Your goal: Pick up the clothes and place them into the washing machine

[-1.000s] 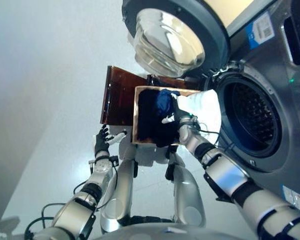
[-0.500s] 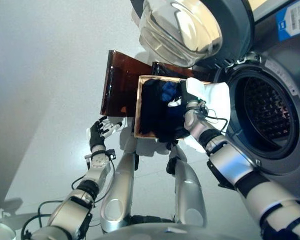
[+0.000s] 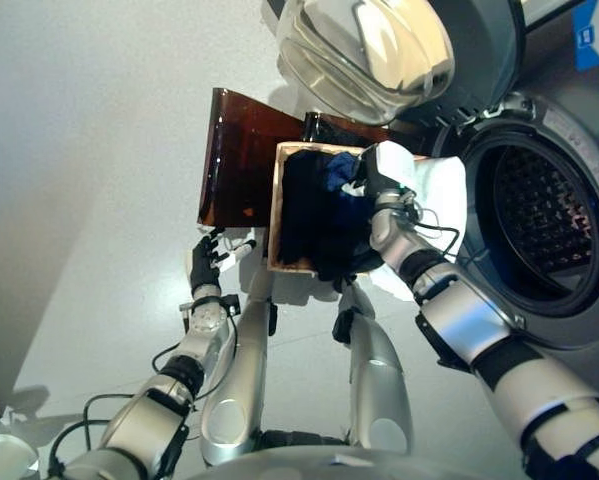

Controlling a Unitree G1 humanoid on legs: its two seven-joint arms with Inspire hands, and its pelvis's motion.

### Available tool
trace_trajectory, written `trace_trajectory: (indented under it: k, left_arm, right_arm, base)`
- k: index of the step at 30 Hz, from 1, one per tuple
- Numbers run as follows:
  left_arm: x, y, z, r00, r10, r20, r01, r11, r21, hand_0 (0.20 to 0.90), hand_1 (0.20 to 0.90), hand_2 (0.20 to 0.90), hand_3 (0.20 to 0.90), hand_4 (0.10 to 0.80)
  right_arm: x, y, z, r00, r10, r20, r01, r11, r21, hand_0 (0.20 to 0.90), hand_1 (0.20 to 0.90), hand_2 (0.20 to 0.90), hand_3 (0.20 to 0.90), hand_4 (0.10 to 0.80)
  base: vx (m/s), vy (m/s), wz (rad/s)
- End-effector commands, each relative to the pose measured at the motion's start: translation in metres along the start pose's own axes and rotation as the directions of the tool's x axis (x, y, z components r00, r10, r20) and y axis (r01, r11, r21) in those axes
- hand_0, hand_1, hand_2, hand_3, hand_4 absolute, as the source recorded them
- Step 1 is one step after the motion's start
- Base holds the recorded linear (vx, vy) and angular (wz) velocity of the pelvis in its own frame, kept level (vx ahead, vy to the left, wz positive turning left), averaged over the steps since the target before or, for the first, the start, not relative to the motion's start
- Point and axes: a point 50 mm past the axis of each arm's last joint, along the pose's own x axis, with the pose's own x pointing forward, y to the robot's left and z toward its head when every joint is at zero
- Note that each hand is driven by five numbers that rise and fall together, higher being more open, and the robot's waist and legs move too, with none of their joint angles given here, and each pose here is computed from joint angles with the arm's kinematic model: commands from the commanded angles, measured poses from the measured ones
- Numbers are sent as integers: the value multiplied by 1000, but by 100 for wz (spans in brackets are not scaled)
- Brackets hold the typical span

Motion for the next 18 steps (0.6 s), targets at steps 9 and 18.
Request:
trace_trajectory:
  k: [9,18]
  left_arm:
    - [1,5,11,997,29,67,-27,999,-26,900,900,900,900,800]
    - [1,14,-5,997,78,-9,-78,997,-9,900,900,900,900,800]
  right_arm:
    - [11,-29,44,976,-158,147,132,976,173,200,200,200,200,300]
    - [-5,-21,50,979,-169,114,80,833,548,200,200,200,200,300]
  base:
    - [6,-4,-2]
    - [13,3,-3]
